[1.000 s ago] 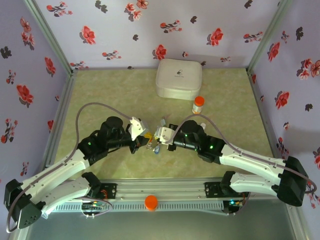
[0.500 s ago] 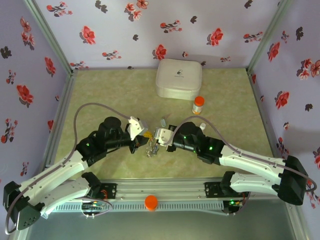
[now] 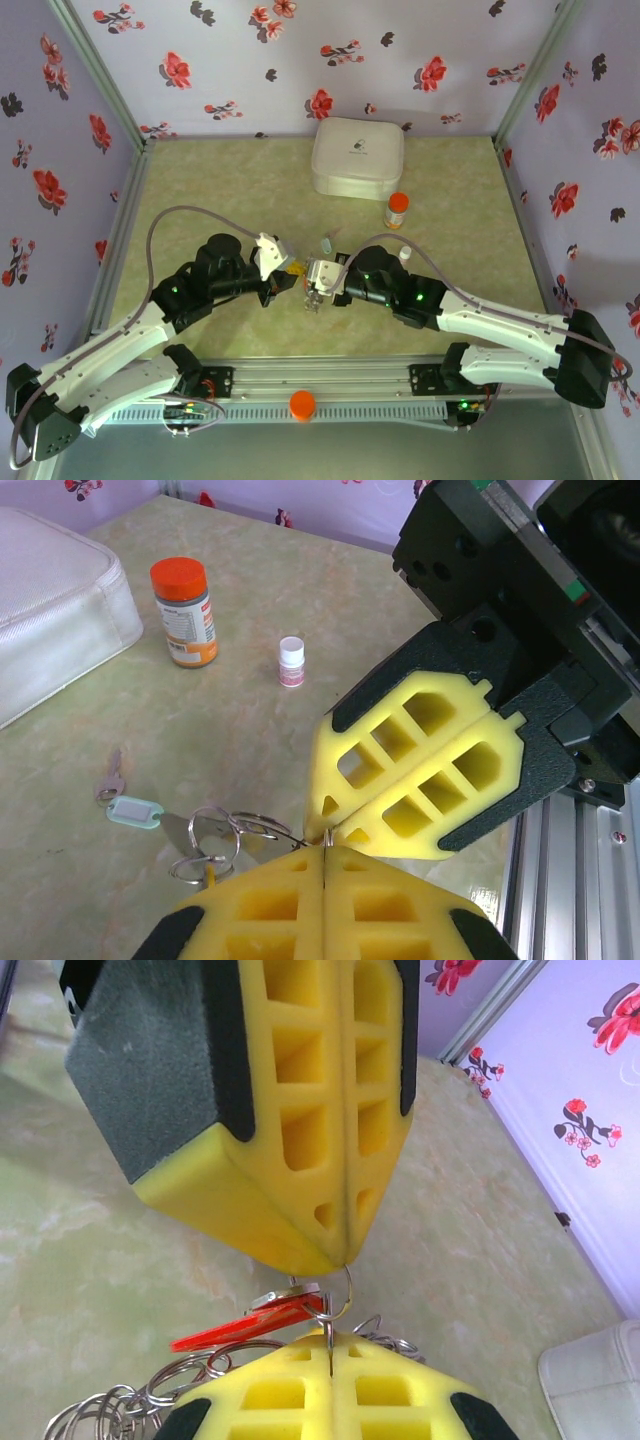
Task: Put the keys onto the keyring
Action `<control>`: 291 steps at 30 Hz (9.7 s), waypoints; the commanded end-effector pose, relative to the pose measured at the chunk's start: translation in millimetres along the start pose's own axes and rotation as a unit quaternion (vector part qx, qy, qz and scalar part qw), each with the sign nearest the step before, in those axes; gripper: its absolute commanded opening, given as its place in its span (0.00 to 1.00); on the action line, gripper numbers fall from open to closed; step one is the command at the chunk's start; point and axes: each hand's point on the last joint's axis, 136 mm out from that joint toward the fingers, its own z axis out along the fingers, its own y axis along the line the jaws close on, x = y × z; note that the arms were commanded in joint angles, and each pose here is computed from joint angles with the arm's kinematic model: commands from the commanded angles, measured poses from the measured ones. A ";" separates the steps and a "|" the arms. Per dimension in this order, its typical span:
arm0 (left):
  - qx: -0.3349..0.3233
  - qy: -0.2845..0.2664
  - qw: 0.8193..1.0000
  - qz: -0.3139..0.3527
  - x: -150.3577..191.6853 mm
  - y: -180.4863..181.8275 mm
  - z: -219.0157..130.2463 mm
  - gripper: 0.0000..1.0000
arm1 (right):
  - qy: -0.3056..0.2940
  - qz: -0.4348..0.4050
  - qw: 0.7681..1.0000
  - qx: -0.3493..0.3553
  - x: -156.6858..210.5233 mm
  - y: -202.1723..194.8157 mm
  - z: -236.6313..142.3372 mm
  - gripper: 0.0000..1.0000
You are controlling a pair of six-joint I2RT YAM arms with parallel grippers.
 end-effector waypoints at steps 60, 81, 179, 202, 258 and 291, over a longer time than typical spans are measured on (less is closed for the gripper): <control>-0.016 -0.015 0.999 0.039 -9.7 1.9 1.6 0.00 | -0.011 0.033 0.999 0.014 -25.3 -14.4 -2.0 0.00; -0.101 0.010 0.994 0.029 0.8 33.0 4.1 0.00 | -0.030 0.039 0.999 -0.005 -30.8 -7.4 -10.0 0.00; -0.069 -0.013 0.993 -0.098 41.1 31.5 32.3 0.00 | 0.129 0.473 0.870 0.050 82.6 18.8 -4.3 0.25; 0.146 -0.106 0.981 0.074 24.6 -48.3 24.3 0.00 | -0.105 0.215 0.970 -0.032 11.2 23.7 -37.9 0.33; -0.394 0.118 0.860 -0.301 123.2 151.9 -10.4 1.00 | 0.316 0.583 0.746 0.063 148.6 61.0 -7.5 0.50; -0.383 0.106 0.863 -0.312 121.1 146.3 -18.8 1.00 | 0.326 0.542 0.775 0.006 152.6 81.9 61.1 0.28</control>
